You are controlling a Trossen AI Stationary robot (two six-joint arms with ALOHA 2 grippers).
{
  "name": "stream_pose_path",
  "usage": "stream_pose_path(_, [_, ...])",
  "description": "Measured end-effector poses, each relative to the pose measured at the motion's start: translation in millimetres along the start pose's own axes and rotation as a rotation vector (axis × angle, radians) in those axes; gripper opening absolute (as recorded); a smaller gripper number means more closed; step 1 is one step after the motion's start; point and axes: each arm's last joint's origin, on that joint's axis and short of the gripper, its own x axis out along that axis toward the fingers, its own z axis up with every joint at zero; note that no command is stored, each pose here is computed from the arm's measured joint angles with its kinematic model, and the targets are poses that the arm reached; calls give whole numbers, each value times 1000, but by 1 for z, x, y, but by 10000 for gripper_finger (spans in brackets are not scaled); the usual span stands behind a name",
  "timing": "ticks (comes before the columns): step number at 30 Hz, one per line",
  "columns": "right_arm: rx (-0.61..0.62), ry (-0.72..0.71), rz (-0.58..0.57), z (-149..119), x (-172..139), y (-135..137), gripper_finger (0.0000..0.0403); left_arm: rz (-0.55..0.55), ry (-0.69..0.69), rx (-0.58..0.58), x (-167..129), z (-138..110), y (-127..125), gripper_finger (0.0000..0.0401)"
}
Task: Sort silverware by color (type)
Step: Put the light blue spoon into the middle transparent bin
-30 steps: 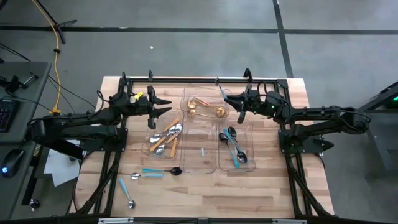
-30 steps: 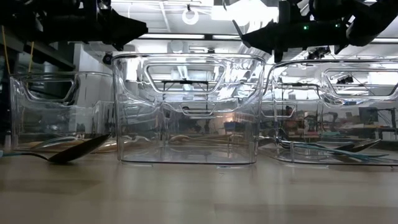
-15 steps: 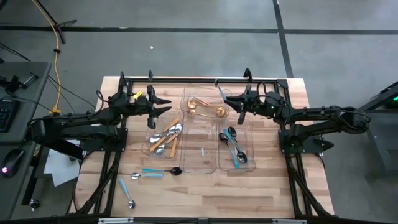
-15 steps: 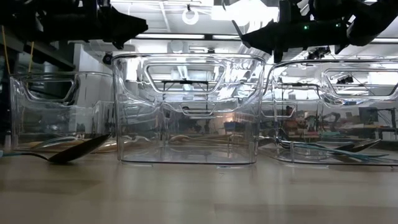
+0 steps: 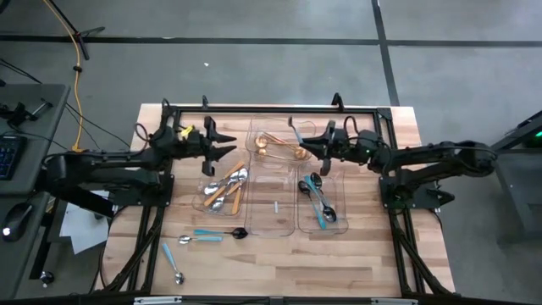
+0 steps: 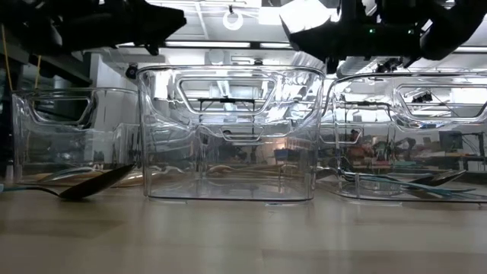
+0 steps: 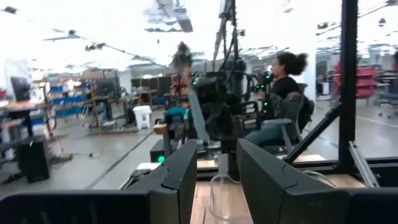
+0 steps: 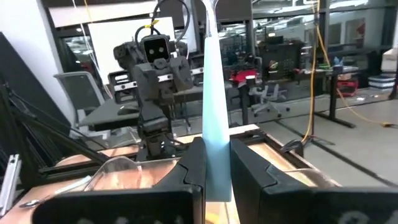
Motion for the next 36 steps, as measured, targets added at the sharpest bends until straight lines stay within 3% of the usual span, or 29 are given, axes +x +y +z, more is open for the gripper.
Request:
stream_pose_path(6, [34,22,22,-9,22,2,30,-21,-18,55,13,-12,-1,104])
stream_pose_path(20, [13,129,151,-20,95,28,30,-41,47,-10,41,-27,2,104])
stream_pose_path(30, [-12,162,169,-21,107,35,30,-99,44,16,44,-27,-11,107])
stream_pose_path(36, [-12,156,167,-20,107,35,30,-117,40,23,45,-27,-16,136])
